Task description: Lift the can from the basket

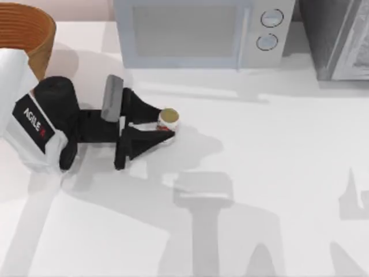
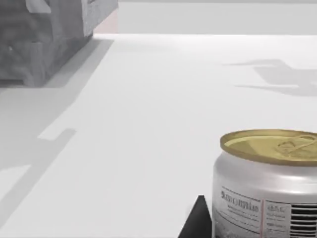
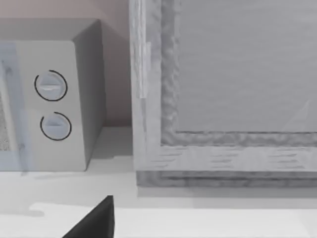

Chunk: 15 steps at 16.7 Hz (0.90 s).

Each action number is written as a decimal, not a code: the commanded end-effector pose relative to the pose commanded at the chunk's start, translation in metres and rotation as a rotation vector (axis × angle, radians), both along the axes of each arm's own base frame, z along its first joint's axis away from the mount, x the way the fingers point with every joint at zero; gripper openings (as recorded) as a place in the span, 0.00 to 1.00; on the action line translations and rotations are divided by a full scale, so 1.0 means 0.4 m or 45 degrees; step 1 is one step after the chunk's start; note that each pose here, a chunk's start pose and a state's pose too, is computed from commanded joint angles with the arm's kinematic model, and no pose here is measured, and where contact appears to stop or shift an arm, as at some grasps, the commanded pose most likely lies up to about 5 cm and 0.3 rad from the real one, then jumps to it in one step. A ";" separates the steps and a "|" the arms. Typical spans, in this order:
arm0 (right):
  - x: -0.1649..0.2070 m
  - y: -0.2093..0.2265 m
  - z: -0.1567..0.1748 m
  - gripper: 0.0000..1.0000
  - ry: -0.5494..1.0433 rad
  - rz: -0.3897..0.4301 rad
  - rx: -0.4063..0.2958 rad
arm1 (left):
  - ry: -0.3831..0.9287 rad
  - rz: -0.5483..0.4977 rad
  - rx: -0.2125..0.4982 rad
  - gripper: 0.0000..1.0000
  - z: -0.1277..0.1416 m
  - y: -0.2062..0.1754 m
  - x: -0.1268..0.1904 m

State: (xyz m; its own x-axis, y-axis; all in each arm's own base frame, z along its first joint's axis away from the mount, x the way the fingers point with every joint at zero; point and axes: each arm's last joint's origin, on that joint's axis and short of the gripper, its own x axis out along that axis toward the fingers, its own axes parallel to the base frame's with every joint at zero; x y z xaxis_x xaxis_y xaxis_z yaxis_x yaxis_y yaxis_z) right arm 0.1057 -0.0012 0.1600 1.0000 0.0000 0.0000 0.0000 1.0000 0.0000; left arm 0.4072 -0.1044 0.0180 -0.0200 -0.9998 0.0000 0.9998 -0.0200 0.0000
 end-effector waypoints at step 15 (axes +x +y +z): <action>0.000 0.000 0.000 1.00 0.000 0.000 0.000 | 0.000 0.000 0.000 0.75 0.000 0.000 0.000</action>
